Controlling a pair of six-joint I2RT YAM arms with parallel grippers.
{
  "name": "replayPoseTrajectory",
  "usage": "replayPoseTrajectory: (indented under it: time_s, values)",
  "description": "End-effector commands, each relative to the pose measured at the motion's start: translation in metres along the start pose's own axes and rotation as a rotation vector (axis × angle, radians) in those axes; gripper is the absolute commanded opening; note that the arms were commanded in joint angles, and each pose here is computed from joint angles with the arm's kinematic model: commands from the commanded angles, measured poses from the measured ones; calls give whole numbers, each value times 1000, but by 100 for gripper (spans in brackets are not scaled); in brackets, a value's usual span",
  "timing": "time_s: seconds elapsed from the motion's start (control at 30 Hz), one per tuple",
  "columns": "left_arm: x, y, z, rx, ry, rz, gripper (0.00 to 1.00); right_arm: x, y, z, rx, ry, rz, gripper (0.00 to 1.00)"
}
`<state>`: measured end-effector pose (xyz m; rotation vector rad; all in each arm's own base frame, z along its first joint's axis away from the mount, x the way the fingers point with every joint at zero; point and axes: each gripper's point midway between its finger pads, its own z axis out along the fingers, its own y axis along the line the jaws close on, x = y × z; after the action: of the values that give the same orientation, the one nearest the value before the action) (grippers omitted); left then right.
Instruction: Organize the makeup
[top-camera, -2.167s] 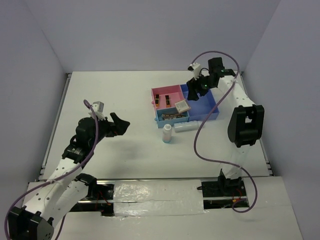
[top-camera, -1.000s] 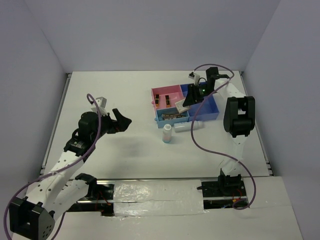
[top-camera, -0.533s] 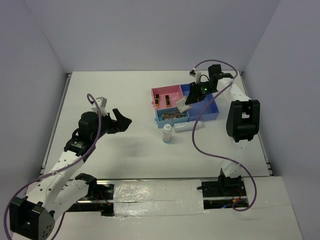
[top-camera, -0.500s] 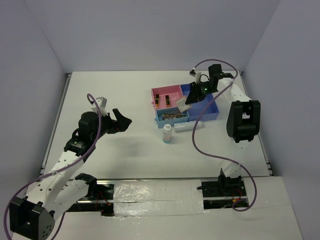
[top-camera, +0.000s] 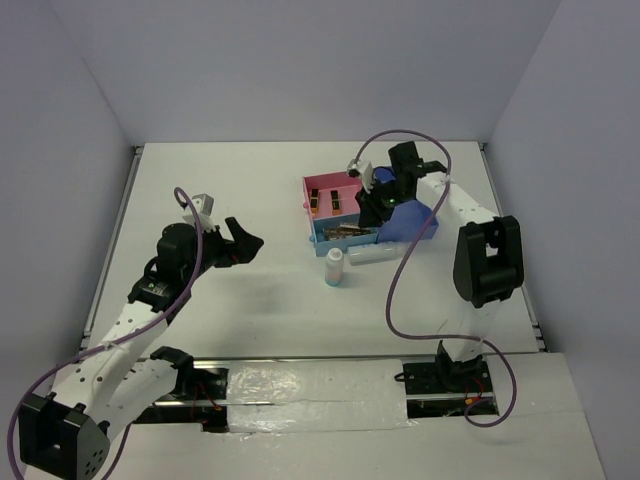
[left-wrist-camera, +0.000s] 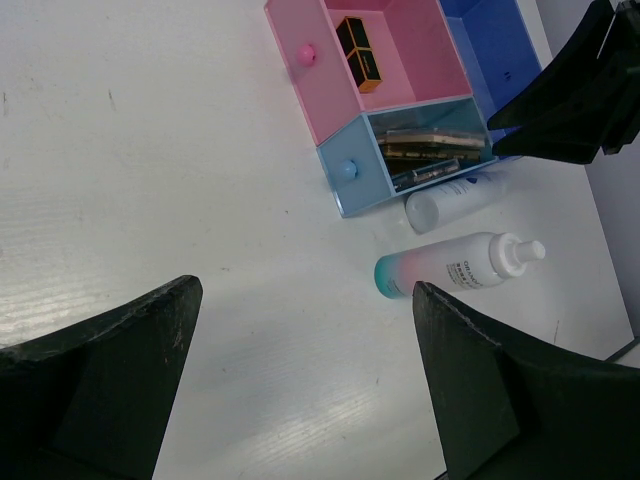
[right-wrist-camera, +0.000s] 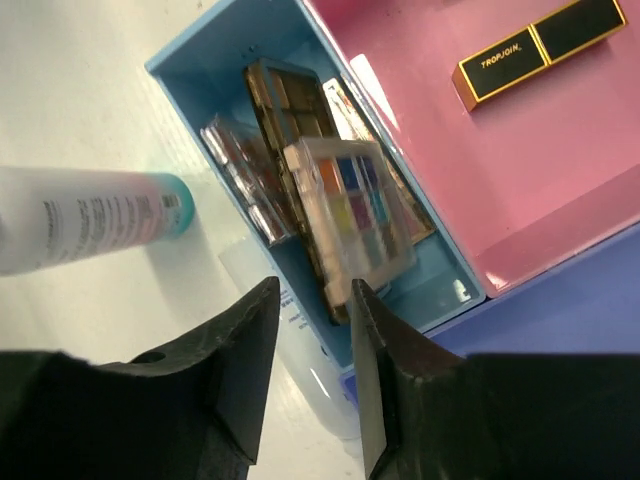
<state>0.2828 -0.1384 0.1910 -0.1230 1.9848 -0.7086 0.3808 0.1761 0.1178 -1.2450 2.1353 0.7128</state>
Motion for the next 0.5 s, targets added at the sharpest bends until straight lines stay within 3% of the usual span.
replayPoseTrajectory:
  time_s: [0.0,0.23,0.27,0.3,0.37,0.47]
  values:
    - [-23,-16,-2,54,-59,4,99,-18,-11,-15,115,-17,-189,43]
    - [-26,-21,2,82,-72,2,99,-45,-5,-42,181,-58,-276,69]
    - [-25,-23,2,95,-73,4,99,-50,-5,-46,200,-76,-289,76]
    - [-25,-24,3,101,-72,5,98,-55,-3,-52,215,-97,-303,99]
    - [-24,-23,5,109,-76,4,95,-70,4,-70,280,-177,-361,100]
    - [-21,-26,7,140,-80,8,77,-80,7,-89,389,-309,-287,100]
